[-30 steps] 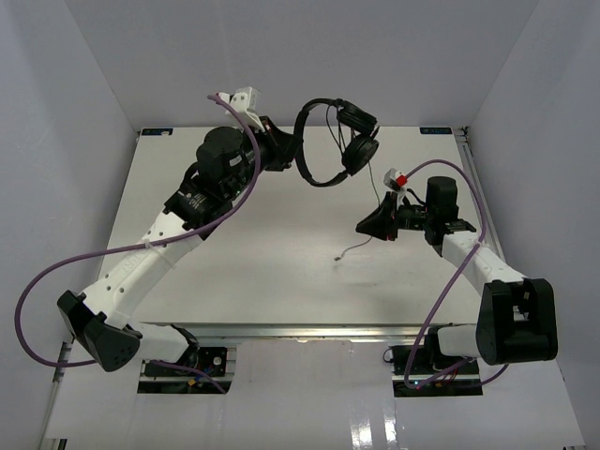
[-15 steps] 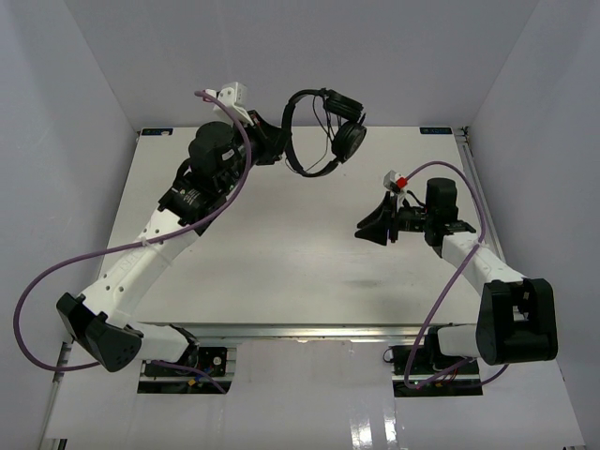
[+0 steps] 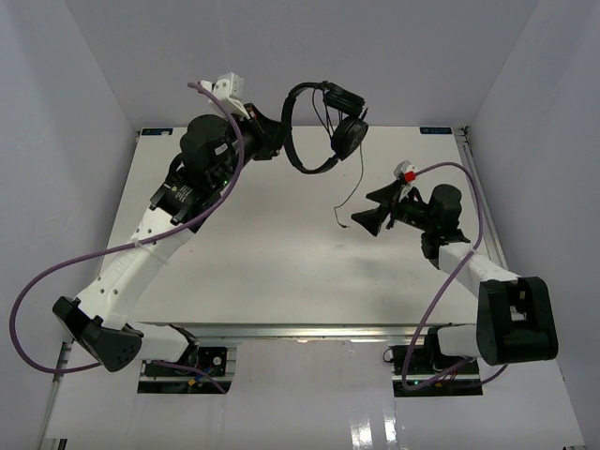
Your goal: Wrap the headphones
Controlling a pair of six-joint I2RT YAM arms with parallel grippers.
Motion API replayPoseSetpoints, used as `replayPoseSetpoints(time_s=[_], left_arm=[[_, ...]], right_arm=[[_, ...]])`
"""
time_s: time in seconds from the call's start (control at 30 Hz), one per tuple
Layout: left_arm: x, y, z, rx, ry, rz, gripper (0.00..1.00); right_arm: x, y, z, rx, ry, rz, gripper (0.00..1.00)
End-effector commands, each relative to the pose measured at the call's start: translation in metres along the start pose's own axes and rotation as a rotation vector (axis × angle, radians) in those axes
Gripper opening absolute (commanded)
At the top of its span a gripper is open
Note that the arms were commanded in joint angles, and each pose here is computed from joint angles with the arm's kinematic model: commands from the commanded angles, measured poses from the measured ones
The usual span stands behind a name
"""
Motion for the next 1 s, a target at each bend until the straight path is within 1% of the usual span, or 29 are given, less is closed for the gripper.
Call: replayPoseSetpoints(time_s=[0.0, 0.03, 0.07, 0.1, 0.13, 0.17, 0.23, 0.4, 0.53, 0.6, 0.7, 0.8, 0.87, 0.93, 0.97], left_arm=[[0.036, -0.012, -0.017, -0.065, -0.037, -0.077, 0.00], [0.036, -0.012, -0.018, -0.066, -0.037, -0.076, 0.00], [0.037, -0.012, -0.018, -0.066, -0.037, -0.076, 0.00], [0.036, -0.012, -0.018, -0.067, -0.038, -0.075, 0.00], [0.035, -0.013, -0.018, -0.069, -0.040, -0.070, 0.00], [0.035, -0.013, -0.018, -0.069, -0.040, -0.069, 0.00], [0.035, -0.014, -0.018, -0.066, -0.035, -0.068, 0.00], [0.035, -0.015, -0.019, -0.072, -0.035, -0.068, 0.00], [0.035, -0.015, -0.019, -0.075, -0.031, -0.066, 0.00], [0.034, -0.015, -0.019, -0.076, -0.027, -0.063, 0.00], [0.033, -0.016, -0.019, -0.078, -0.027, -0.065, 0.00], [0.032, -0.015, -0.019, -0.078, -0.031, -0.064, 0.00], [0.032, -0.015, -0.019, -0.079, -0.034, -0.066, 0.00], [0.030, -0.014, -0.022, -0.100, -0.036, -0.057, 0.00], [0.029, -0.014, -0.024, -0.111, -0.036, -0.053, 0.00]], right_arm=[[0.045, 0.031, -0.001, 0.020, 0.075, -0.145, 0.95], [0.044, 0.038, 0.005, 0.062, 0.092, -0.131, 0.98], [0.040, 0.044, 0.009, 0.091, 0.115, -0.116, 0.98], [0.037, 0.048, 0.014, 0.126, 0.135, -0.101, 0.92], [0.038, 0.054, 0.033, 0.234, 0.125, -0.075, 0.81], [0.034, 0.059, 0.042, 0.278, 0.150, -0.054, 0.78], [0.031, 0.062, 0.060, 0.377, 0.126, -0.030, 0.71], [0.028, 0.056, 0.078, 0.517, 0.009, -0.003, 0.70], [0.025, 0.049, 0.081, 0.553, -0.083, 0.006, 0.75], [0.025, 0.049, 0.080, 0.550, -0.096, 0.000, 0.76], [0.033, 0.049, 0.073, 0.493, -0.120, -0.043, 0.78], [0.033, 0.054, 0.049, 0.339, -0.103, -0.067, 0.85], [0.037, 0.057, 0.035, 0.257, -0.164, -0.070, 0.86], [0.030, 0.061, 0.016, 0.155, -0.134, -0.037, 0.88], [0.032, 0.062, 0.011, 0.129, -0.139, -0.044, 0.88]])
Point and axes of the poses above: each gripper's point midway between its finger pads, its own y axis out along the fingers, its own z axis along the line the jaws close on, x = y × z, the point moved 2 cm from there along -y, back along the fingers, and after that the axes turned 14 degrees about y, right-handed, at the moved point
